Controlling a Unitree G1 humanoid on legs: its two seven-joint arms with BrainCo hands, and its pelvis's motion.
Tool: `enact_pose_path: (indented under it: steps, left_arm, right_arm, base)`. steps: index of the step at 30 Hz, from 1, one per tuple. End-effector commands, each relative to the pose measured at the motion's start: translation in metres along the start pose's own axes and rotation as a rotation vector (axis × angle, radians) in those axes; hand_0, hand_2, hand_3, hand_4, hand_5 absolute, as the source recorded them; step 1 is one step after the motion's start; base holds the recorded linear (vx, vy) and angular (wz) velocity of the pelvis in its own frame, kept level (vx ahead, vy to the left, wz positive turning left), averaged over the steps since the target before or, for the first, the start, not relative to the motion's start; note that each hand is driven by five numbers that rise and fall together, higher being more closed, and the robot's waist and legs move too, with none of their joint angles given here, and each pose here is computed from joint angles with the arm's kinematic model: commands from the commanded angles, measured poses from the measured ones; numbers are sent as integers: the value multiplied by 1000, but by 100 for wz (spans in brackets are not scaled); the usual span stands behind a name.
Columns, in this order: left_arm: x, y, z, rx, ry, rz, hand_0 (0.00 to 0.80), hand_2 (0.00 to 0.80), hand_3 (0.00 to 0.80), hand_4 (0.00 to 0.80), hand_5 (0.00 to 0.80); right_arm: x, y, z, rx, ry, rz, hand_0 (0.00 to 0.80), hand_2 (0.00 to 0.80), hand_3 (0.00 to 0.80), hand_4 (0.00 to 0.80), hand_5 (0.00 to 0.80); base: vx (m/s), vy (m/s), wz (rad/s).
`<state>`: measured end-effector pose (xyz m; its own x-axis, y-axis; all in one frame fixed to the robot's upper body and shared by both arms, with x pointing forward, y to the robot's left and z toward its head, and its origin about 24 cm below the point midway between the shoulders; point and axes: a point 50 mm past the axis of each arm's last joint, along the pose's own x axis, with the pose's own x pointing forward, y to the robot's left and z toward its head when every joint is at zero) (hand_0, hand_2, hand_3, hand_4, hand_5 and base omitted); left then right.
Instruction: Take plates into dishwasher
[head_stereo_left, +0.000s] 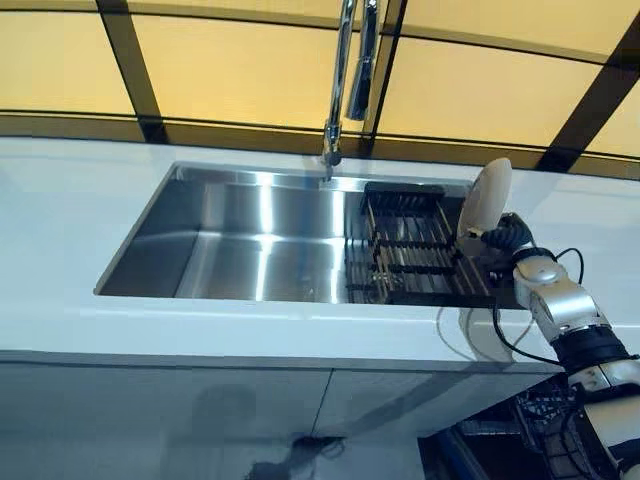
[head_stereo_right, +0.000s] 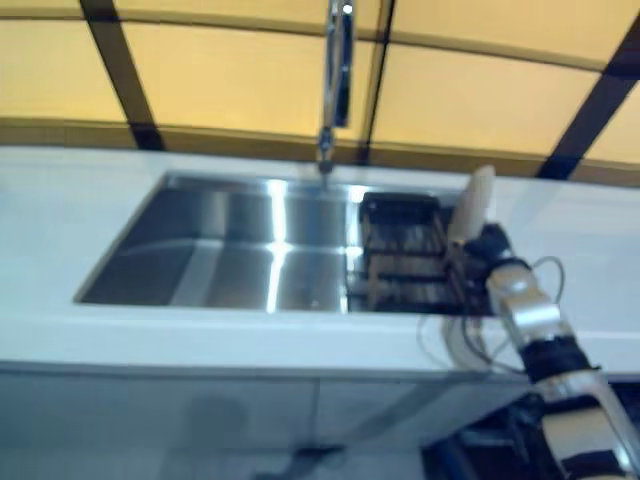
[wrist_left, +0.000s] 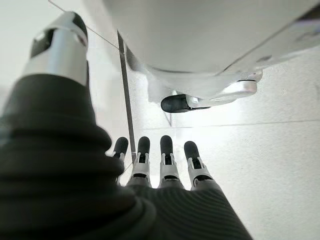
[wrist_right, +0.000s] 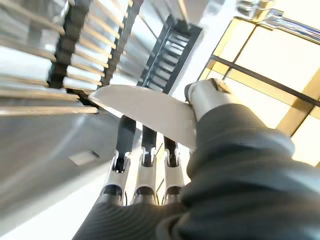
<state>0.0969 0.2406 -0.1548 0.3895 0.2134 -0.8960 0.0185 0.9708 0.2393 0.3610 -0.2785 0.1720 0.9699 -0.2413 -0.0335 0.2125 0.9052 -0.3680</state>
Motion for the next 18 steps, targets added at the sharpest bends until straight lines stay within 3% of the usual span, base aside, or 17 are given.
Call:
enact_pose_path:
  steps: [1,18]
  left_arm:
    - [1,4,-5,45,37,33,0,0,0,0,0]
    - [1,14,-8,56,49,49,0,0,0,0,0]
  right_arm:
    - [-5,-21,38,61,-202,-33,800,800,800,800,800]
    - [-30,-105,65,-31,-267,-243,800,800,800,800,800]
  base:
    - [14,-4,-5]
    - [17,2,-14]
